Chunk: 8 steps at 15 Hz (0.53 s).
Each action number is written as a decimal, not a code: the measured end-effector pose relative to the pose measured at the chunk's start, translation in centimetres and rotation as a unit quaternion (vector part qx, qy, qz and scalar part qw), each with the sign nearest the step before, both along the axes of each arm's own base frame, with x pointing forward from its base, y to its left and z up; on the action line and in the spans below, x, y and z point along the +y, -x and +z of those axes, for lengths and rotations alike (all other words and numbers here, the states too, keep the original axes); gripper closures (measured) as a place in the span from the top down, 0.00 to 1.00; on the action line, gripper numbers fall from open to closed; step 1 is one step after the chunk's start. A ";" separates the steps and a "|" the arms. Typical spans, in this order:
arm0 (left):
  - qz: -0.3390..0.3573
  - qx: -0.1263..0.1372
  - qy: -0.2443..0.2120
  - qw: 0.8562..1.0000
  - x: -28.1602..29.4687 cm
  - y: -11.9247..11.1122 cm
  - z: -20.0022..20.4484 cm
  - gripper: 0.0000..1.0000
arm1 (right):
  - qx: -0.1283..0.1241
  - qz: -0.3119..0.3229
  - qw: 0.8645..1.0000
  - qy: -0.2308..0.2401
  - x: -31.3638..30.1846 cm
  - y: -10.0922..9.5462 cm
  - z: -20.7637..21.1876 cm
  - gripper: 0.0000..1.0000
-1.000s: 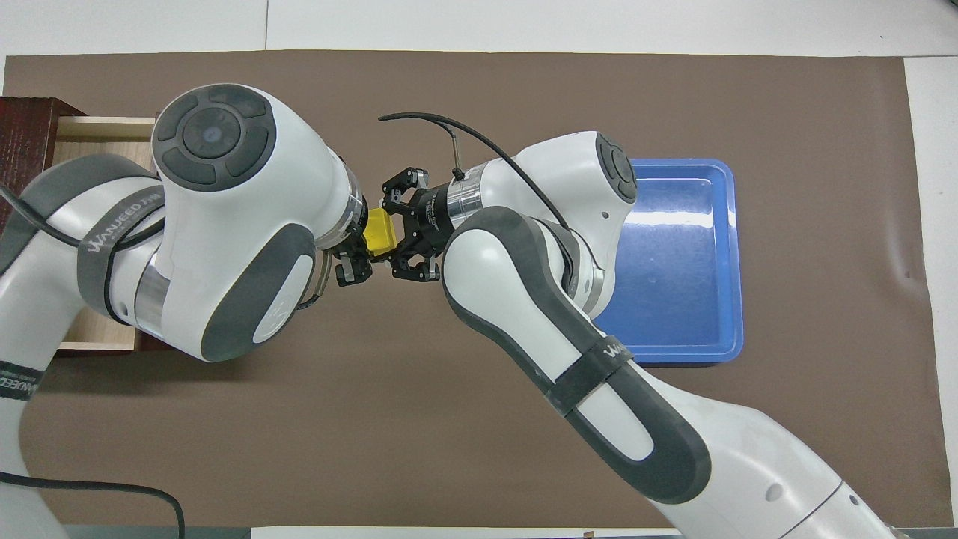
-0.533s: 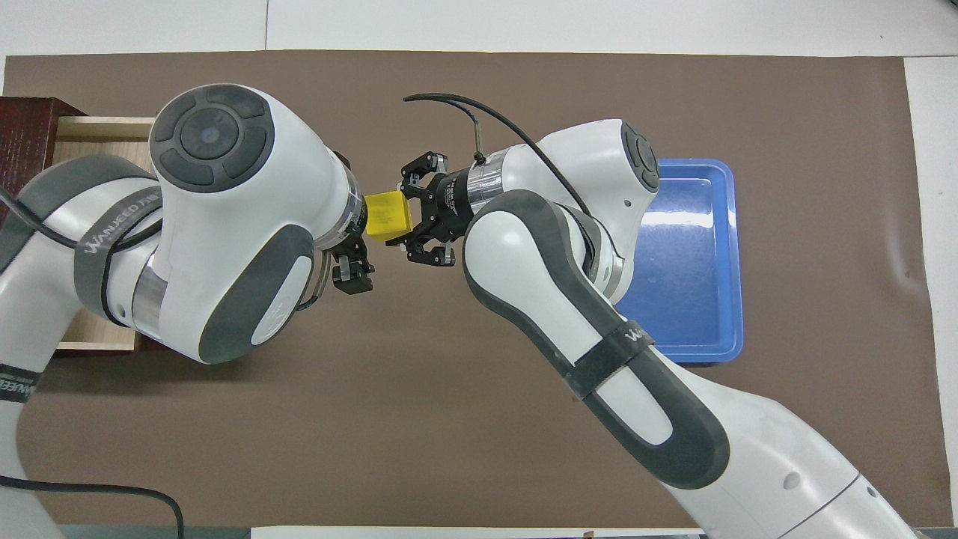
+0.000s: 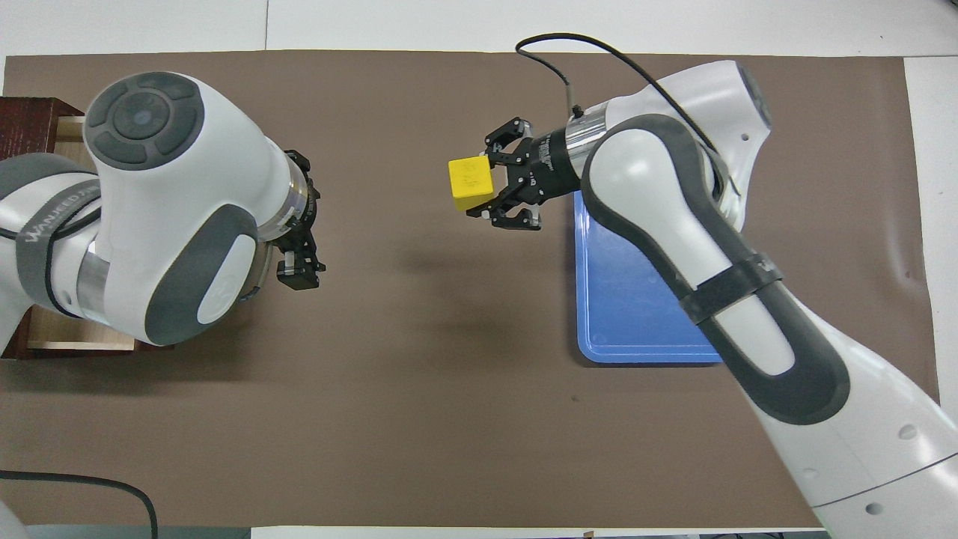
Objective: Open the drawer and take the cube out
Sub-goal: 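Carry the cube over the tray with the right gripper while the left retracts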
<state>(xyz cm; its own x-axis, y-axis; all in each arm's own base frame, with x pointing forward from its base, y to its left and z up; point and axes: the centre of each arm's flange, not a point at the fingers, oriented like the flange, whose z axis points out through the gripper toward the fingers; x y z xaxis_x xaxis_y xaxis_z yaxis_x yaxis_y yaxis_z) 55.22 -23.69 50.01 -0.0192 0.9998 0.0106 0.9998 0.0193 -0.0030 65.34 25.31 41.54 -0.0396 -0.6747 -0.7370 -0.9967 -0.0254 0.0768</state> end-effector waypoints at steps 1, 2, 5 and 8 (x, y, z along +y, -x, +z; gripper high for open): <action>-0.008 -0.003 0.000 1.000 1.9 -0.3 -0.8 1.00 | 0.007 -0.003 1.000 0.004 -2.0 -0.4 -0.3 0.56; -0.016 -0.007 0.001 1.000 3.8 -0.6 -1.7 1.00 | 0.009 -0.004 1.000 0.008 -4.0 -0.6 -0.8 0.56; -0.037 -0.014 0.000 0.999 8.7 -1.1 -3.6 1.00 | -0.002 -0.002 1.000 0.011 -10.3 0.3 -2.8 0.56; -0.057 -0.026 0.001 0.998 12.4 -1.7 -5.3 1.00 | -0.007 0.007 1.000 0.011 -15.1 3.0 -4.9 0.56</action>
<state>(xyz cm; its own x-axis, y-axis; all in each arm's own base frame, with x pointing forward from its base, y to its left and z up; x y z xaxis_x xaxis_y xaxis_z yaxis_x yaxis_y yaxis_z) 56.88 -11.31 44.76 0.0942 0.9955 0.0104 0.9943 -0.0946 0.0488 62.37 10.17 36.68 -0.0188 -0.6914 -0.7222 -0.9973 -0.0385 0.0628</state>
